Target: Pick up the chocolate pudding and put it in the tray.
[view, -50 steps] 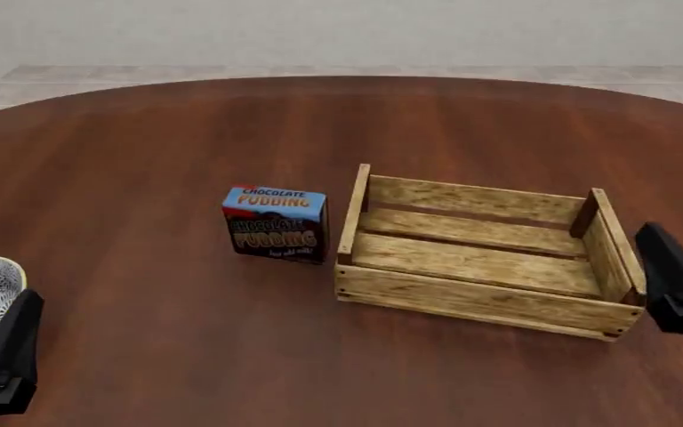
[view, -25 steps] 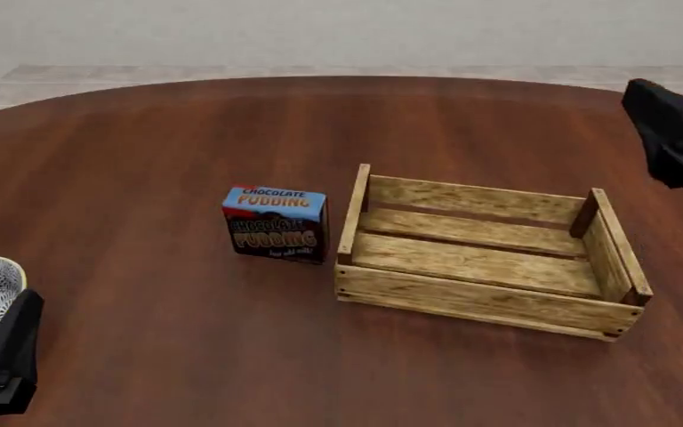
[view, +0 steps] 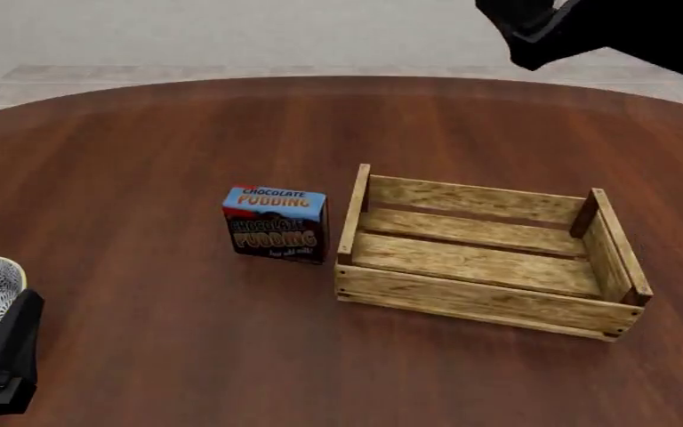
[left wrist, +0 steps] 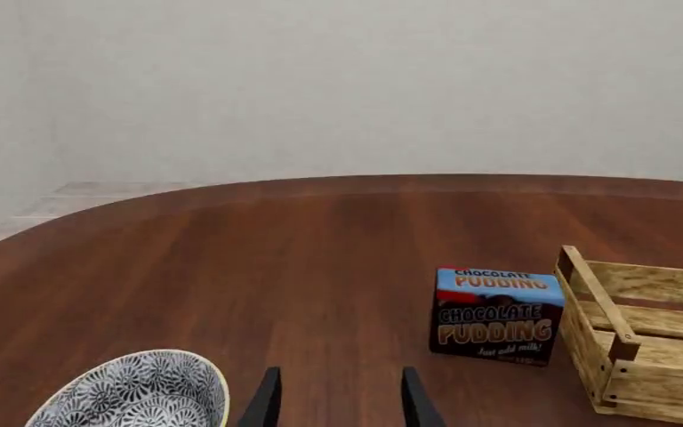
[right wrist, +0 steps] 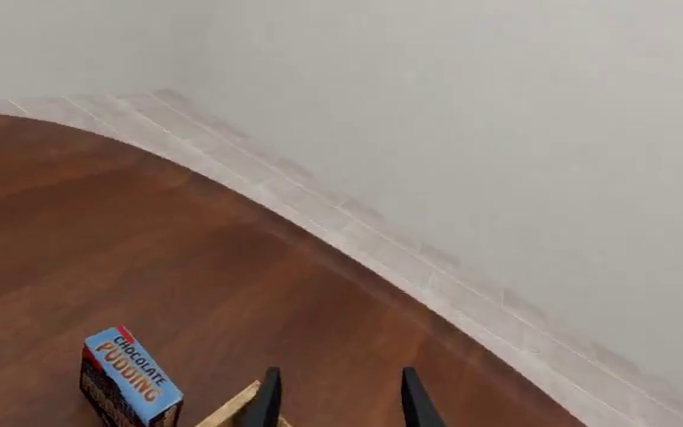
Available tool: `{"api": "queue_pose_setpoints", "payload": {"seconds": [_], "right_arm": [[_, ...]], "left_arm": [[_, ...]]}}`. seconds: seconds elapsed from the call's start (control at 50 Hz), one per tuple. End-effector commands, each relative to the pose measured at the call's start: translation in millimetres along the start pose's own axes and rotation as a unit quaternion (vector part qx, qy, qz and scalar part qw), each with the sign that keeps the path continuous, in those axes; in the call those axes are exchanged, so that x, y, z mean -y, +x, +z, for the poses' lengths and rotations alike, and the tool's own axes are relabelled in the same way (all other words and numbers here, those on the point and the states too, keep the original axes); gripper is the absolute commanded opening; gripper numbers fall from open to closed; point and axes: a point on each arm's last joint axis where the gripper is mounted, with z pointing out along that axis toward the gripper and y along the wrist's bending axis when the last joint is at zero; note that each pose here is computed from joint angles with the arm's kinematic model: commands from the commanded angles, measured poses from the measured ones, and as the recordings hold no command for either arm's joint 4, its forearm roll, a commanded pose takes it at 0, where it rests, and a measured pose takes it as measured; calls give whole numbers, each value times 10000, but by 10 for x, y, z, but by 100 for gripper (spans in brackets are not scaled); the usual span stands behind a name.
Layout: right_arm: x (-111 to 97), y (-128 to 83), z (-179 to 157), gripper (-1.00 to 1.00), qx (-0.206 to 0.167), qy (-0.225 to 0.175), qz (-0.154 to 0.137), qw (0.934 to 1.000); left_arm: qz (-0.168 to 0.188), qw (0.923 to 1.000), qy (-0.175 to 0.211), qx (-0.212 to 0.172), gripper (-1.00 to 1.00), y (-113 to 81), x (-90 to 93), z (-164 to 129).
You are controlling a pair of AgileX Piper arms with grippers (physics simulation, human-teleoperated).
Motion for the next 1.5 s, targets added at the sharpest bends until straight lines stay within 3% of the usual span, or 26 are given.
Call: {"api": "queue_pose_setpoints", "payload": {"seconds": [0.02, 0.22, 0.28, 0.38, 0.6, 0.62, 0.74, 0.86, 1.0, 1.26, 1.5], "right_arm": [[-370, -276, 409, 100, 101, -819, -537, 9951], [-628, -357, 726, 100, -77, -1286, -799, 9885], [-646, -412, 829, 100, -131, -1330, -764, 9881], [-809, -435, 960, 100, -260, -1604, -965, 9820], [-914, -448, 1223, 100, -463, -1765, -1145, 9765], [-963, -423, 1239, 100, -479, -1835, -1272, 9736], [-1038, -442, 1393, 100, -677, -1968, -1254, 9700], [-1250, -366, 1446, 100, -906, -2281, -1344, 9600], [-1376, -316, 1450, 100, -999, -2446, -1387, 9544], [-1439, -205, 1532, 100, -1208, -2562, -1539, 9466], [-1417, 29, 1695, 100, -1461, -2541, -1695, 9409]], "left_arm": [[0, 10000, 0, 0, 100, 0, 0, 0], [0, 10000, 0, 0, 100, 0, 0, 0], [0, 10000, 0, 0, 100, 0, 0, 0], [0, 10000, 0, 0, 100, 0, 0, 0], [0, 10000, 0, 0, 100, 0, 0, 0], [0, 10000, 0, 0, 100, 0, 0, 0], [0, 10000, 0, 0, 100, 0, 0, 0], [0, 10000, 0, 0, 100, 0, 0, 0], [0, 10000, 0, 0, 100, 0, 0, 0], [0, 10000, 0, 0, 100, 0, 0, 0], [0, 10000, 0, 0, 100, 0, 0, 0]]}}
